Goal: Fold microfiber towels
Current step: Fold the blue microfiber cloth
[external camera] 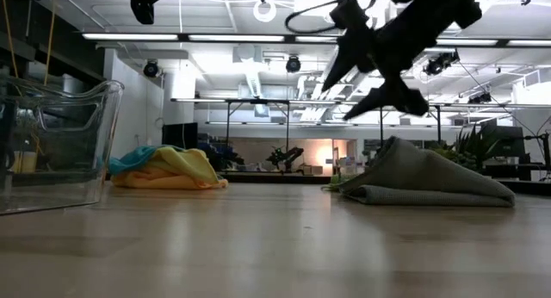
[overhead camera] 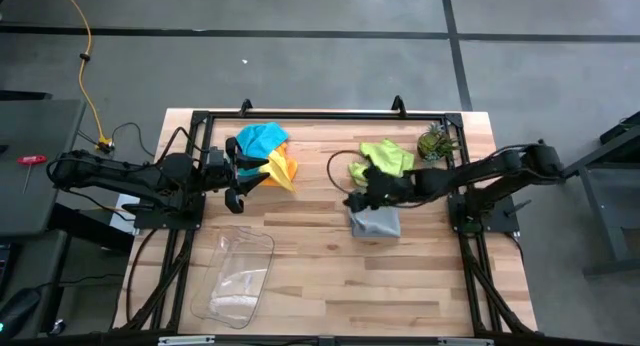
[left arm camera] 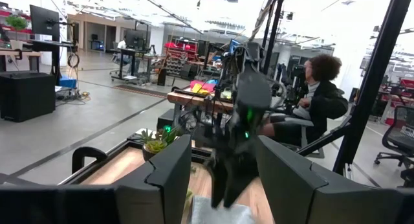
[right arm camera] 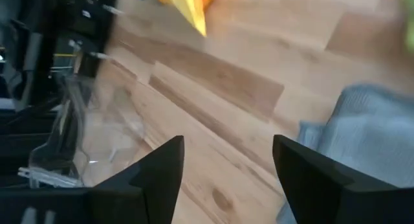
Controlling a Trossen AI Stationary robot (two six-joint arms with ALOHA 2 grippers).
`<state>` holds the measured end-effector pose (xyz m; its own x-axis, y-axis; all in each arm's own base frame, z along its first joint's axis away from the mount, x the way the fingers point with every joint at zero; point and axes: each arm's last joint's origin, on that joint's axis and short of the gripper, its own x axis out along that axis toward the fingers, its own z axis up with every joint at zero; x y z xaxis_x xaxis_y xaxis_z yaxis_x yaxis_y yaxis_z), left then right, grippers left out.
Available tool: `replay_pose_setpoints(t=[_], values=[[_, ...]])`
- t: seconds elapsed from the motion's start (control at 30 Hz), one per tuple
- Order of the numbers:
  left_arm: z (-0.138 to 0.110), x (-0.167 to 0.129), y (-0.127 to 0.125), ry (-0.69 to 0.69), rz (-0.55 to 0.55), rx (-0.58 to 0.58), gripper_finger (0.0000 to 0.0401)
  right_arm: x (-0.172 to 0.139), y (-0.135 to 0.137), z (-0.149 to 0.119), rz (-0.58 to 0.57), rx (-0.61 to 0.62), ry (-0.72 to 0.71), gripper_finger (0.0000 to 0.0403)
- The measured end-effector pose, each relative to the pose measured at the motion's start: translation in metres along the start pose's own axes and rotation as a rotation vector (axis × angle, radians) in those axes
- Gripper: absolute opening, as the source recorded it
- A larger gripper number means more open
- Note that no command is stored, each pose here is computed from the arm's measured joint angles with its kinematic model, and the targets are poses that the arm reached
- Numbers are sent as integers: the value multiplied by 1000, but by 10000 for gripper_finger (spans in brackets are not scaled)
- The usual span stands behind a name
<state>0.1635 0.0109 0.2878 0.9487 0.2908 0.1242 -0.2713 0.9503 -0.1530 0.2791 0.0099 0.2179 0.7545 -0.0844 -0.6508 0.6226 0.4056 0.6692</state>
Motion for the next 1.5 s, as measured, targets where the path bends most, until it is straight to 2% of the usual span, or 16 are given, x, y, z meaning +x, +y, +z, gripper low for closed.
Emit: replay_pose_setpoints(t=[0.17, 0.33, 0.5, 0.63, 1.03, 1.5], values=[[0, 0, 0, 0, 0, 0, 163, -31, -10, 9, -74, -24, 5, 229], [0, 0, 0, 0, 2, 0, 163, -55, -28, 3, -247, 17, 78, 229], [0, 0, 0, 0, 4, 0, 163, -65, -44, -8, -435, 62, 159, 229], [0, 0, 0, 0, 4, 0, 163, -62, -49, -13, -517, 55, 191, 229], [0, 0, 0, 0, 4, 0, 163, -31, -58, -22, -656, -31, 249, 228], [0, 0, 0, 0, 4, 0, 163, -9, -60, -26, -656, -14, 267, 228]])
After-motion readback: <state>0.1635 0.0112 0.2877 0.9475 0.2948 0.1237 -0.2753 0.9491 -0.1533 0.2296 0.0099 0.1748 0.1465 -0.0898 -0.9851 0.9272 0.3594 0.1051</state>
